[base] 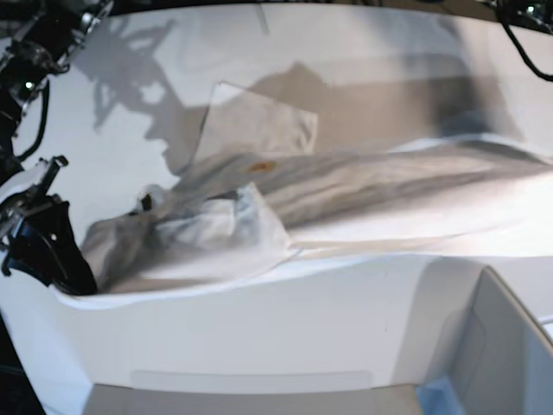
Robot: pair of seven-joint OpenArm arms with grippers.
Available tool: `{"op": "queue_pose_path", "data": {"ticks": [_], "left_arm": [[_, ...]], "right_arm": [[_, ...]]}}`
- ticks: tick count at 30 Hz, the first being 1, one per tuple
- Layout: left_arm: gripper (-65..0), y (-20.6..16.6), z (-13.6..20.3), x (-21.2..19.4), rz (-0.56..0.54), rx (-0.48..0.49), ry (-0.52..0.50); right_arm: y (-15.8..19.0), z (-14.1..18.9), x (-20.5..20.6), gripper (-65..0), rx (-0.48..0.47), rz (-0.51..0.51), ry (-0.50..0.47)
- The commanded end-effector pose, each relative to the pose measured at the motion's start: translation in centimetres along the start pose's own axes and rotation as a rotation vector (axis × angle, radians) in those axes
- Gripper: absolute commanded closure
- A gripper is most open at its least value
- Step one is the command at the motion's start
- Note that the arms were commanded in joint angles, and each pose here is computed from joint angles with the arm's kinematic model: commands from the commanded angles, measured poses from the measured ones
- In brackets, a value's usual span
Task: Layout the t-shirt on the table in an organized manner, then fold the t-shirt properly
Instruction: 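Lift the shirt with both grippers and fling it flat onto the table, then release the shirt and move both grippers to its shoulder and hem corners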
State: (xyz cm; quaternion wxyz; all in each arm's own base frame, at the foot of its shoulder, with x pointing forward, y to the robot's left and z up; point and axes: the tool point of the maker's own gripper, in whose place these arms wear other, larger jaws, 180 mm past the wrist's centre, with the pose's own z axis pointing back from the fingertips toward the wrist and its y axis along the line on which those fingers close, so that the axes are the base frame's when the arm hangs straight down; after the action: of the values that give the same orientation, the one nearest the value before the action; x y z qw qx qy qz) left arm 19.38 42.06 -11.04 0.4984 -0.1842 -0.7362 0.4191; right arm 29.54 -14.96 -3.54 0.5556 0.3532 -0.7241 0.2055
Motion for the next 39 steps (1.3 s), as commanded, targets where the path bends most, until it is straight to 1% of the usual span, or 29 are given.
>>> {"op": "queue_pose_path", "data": {"ticks": [1,4,6,8,10,11,13,14,17,19,21,22,23,24,27,29,30,34,39], "left_arm": [[0.0,-1.6,-0.4,0.8,-0.018,-0.051,-0.027],[0.0,-3.6,-2.4,-1.9,0.026,-0.123,0.039],[0.0,-4.5,-4.1,-5.0,0.084,-0.155,0.122],[0.0,-3.7,-6.5,-8.8,0.079,-0.088,0.204],[0.0,-2.9,-8.6,-11.6,0.047,-0.039,0.259],[0.0,-2.3,-9.9,-13.2,0.031,-0.006,0.287],[0.0,-1.2,-13.0,-16.1,0.007,0.055,0.333],[0.0,-0.5,-14.8,-17.2,-0.022,0.094,0.36],[0.0,-0.4,-20.6,-22.3,-0.116,0.16,0.481],[-5.3,-0.1,-21.9,-24.6,-0.163,0.195,0.521],[-10.9,-0.1,-22.0,-25.6,-0.209,0.197,0.532],[-13.0,0.1,-21.8,-26.0,-0.224,0.196,0.533],[-14.7,0.6,-21.3,-26.5,-0.239,0.201,0.543],[-15.7,1.0,-20.9,-27.1,-0.251,0.205,0.553],[-15.8,1.5,-20.2,-28.2,-0.284,0.204,0.576],[-15.8,1.7,-19.8,-28.9,-0.297,0.204,0.593],[-15.8,2.0,-19.5,-29.1,-0.299,0.208,0.603],[-15.8,2.3,-18.6,-28.9,-0.317,0.202,0.6],[-15.9,2.5,-16.1,-28.0,-0.381,0.171,0.583]], "right_arm": [[0.2,-0.2,1.7,0.0,0.018,0.037,-0.049],[-1.8,-1.2,0.2,0.0,-0.034,0.041,0.01],[-3.5,-2.1,-2.0,0.0,-0.061,0.011,0.076],[-5.6,-3.2,-4.2,0.0,-0.089,-0.028,0.141],[-7.5,-4.1,-6.4,0.0,-0.117,-0.065,0.206],[-8.6,-4.7,-7.1,0.0,-0.138,-0.068,0.233],[-11.8,-5.3,-7.9,0.0,-0.214,-0.059,0.283],[-13.7,-5.7,-8.1,0.0,-0.26,-0.059,0.302],[-19.3,-8.0,-9.2,0.0,-0.404,-0.095,0.328],[-20.6,-8.7,-10.4,0.0,-0.448,-0.094,0.346],[-20.5,-9.3,-11.7,0.0,-0.442,-0.086,0.38],[-20.2,-9.6,-12.2,-2.2,-0.431,-0.082,0.395],[-19.9,-9.6,-12.9,-7.1,-0.423,-0.085,0.411],[-19.5,-9.5,-13.8,-13.5,-0.415,-0.087,0.432],[-18.4,-9.6,-14.4,-28.1,-0.393,-0.064,0.434],[-18.2,-9.3,-14.5,-33.0,-0.394,-0.055,0.425],[-18.1,-9.2,-14.5,-34.2,-0.396,-0.052,0.423],[-17.2,-8.4,-15.1,-34.2,-0.393,-0.04,0.437],[-14.5,-6.3,-17.3,-34.2,-0.378,-0.023,0.475]]}}
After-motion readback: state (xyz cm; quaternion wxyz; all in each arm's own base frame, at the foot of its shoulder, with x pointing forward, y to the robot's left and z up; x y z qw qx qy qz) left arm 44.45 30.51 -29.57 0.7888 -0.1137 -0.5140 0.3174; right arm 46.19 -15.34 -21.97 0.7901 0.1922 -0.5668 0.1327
